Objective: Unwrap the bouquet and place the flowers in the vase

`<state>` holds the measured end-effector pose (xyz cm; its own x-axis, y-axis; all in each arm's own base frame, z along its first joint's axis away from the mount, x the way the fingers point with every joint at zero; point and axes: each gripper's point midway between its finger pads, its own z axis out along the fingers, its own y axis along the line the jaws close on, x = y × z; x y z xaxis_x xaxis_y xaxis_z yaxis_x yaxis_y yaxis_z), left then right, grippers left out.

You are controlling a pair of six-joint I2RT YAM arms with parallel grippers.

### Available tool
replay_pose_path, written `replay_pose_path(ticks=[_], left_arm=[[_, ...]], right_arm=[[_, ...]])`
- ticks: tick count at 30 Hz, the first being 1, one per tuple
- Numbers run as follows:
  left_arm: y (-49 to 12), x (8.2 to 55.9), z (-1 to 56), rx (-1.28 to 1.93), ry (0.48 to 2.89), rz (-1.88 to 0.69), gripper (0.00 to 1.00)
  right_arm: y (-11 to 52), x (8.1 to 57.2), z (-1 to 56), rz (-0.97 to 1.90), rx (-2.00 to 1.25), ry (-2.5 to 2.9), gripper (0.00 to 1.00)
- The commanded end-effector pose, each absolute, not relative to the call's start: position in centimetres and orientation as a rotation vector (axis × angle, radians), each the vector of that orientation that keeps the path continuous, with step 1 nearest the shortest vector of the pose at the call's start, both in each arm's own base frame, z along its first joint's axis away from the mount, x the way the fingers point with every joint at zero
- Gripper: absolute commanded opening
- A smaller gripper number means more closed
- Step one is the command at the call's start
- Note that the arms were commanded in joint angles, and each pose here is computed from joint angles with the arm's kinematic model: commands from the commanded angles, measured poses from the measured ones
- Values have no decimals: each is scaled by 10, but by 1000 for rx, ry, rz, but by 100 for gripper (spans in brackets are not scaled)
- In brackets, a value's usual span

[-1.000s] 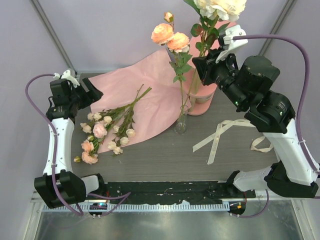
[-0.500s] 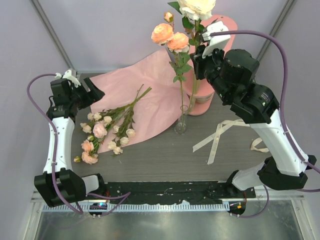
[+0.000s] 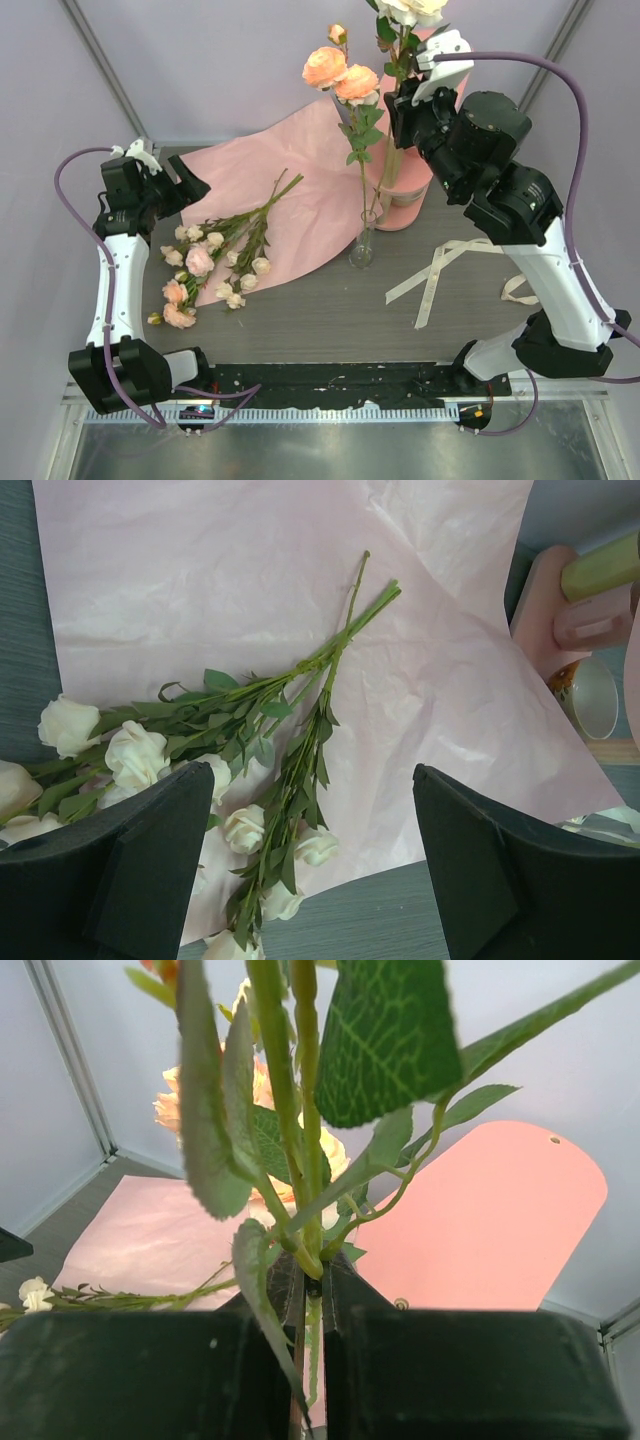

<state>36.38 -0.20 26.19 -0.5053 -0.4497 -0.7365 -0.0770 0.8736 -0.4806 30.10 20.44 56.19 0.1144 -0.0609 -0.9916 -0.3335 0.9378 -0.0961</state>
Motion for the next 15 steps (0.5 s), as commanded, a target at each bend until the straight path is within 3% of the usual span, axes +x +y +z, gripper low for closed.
replay_pose_path(ticks=[1, 15], left_arm=[[-3, 370, 272, -355, 2020, -500, 85], [-5, 370, 274, -348, 2017, -516, 85]], right_arm=[[208, 307, 569, 217, -306, 1414, 1], [207, 313, 506, 254, -253, 1442, 1]])
